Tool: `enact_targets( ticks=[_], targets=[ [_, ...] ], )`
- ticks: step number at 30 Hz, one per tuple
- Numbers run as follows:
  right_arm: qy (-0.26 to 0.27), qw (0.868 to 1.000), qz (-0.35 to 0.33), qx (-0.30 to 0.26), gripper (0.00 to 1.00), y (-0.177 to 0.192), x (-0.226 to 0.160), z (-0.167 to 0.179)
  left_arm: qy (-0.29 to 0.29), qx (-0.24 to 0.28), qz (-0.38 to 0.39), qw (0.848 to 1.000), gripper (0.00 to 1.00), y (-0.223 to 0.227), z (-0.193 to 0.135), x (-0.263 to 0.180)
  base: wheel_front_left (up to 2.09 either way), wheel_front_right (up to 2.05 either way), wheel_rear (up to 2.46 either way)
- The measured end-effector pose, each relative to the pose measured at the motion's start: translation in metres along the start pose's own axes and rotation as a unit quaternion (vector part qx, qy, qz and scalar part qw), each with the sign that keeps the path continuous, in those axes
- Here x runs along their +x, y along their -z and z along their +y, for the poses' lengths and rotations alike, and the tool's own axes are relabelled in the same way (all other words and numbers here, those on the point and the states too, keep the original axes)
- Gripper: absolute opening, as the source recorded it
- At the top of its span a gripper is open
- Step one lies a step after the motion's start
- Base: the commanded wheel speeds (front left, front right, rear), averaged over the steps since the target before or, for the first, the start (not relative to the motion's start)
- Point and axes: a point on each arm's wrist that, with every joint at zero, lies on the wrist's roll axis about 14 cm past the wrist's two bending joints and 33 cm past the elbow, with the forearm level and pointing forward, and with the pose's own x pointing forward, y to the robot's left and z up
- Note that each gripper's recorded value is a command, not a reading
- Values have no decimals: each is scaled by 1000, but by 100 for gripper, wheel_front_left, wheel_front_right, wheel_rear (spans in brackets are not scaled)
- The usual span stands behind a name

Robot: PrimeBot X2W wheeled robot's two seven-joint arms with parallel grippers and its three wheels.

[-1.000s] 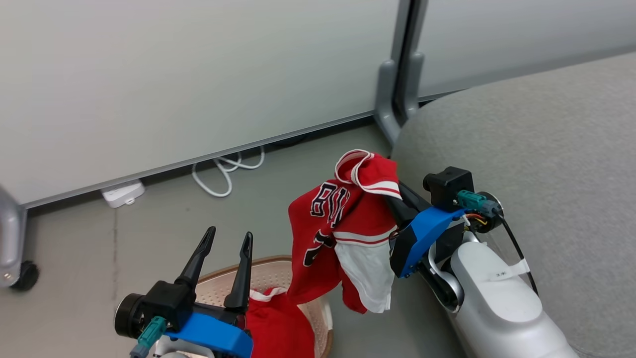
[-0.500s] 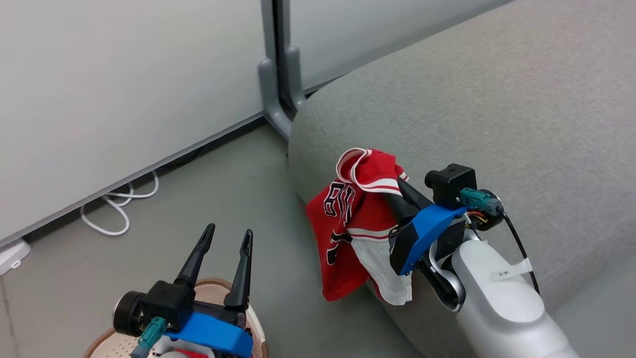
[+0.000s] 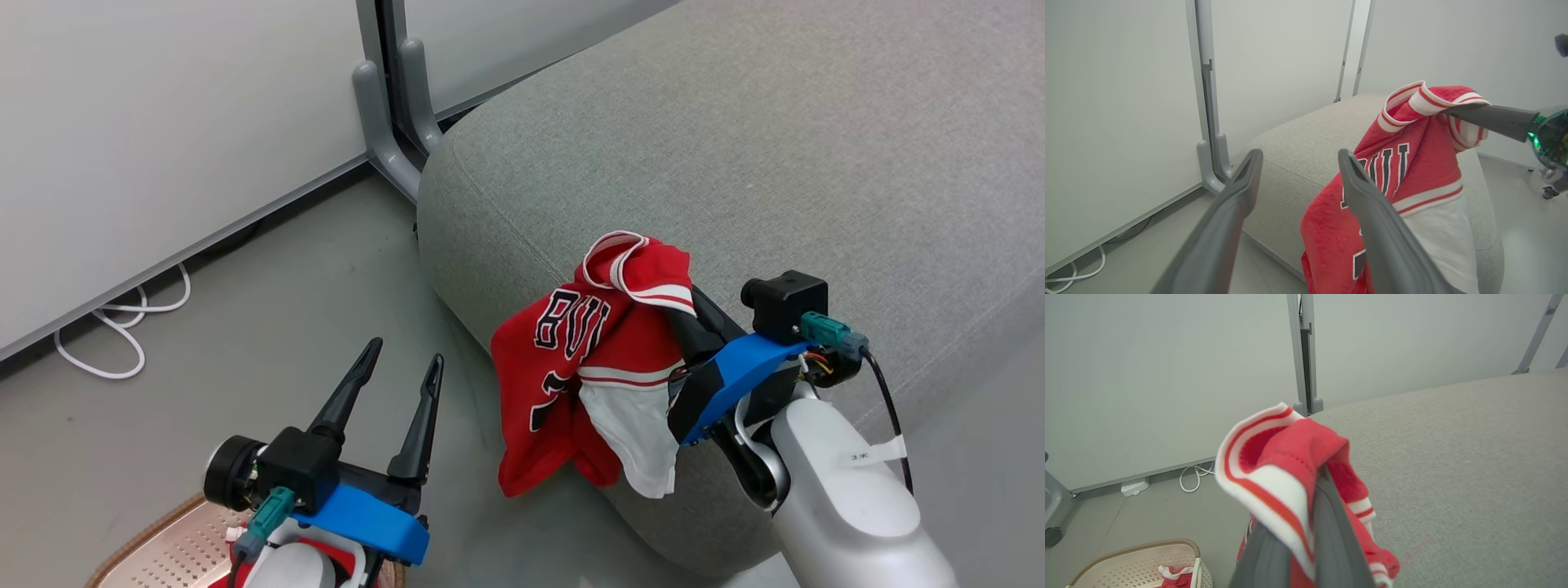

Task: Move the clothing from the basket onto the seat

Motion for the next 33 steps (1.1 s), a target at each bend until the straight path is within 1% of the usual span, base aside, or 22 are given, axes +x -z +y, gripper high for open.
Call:
enact_targets(
  ticks=[2,4,6,10,14,16,19,21,23,25,28,31,33],
  targets=[
    [6,1000,9,16,0,3,2,-3,-1,1,1,1000,100,2,4,1,0,0,0],
    [16,999,11,28,0,-2,10,-10,-3,-1,4,1000,100,6,10,1,0,0,0],
    [28,999,-2,31,0,-21,25,-20,-8,-3,7,1000,100,10,19,3,0,0,0],
    [49,998,-36,27,0,-70,66,-39,-7,4,9,1000,100,19,35,7,0,0,0],
    [106,991,-79,15,0,-119,98,-86,5,9,0,1000,100,25,48,19,0,0,0],
    [135,986,-96,-4,0,-139,110,-112,6,8,-7,1000,100,28,57,23,0,0,0],
    [166,979,-113,-37,0,-157,131,-138,-1,7,-16,1000,100,34,77,26,0,0,0],
    [182,975,-120,-44,0,-158,145,-150,-11,7,-22,1000,100,39,93,27,0,0,0],
    [193,973,-119,-47,0,-148,161,-157,-22,8,-26,999,100,45,109,27,0,0,0],
    [199,974,-99,-45,0,-120,177,-160,-34,4,-25,999,100,55,124,25,0,0,0],
    [209,976,-53,-33,0,-63,196,-162,-53,-3,-22,998,100,71,144,20,0,0,0],
    [219,975,-6,-27,0,-4,205,-164,-70,-10,-13,997,100,88,159,13,0,0,0],
    [219,975,25,-21,0,34,209,-159,-80,-13,-4,997,100,99,168,8,0,0,0]
  ],
)
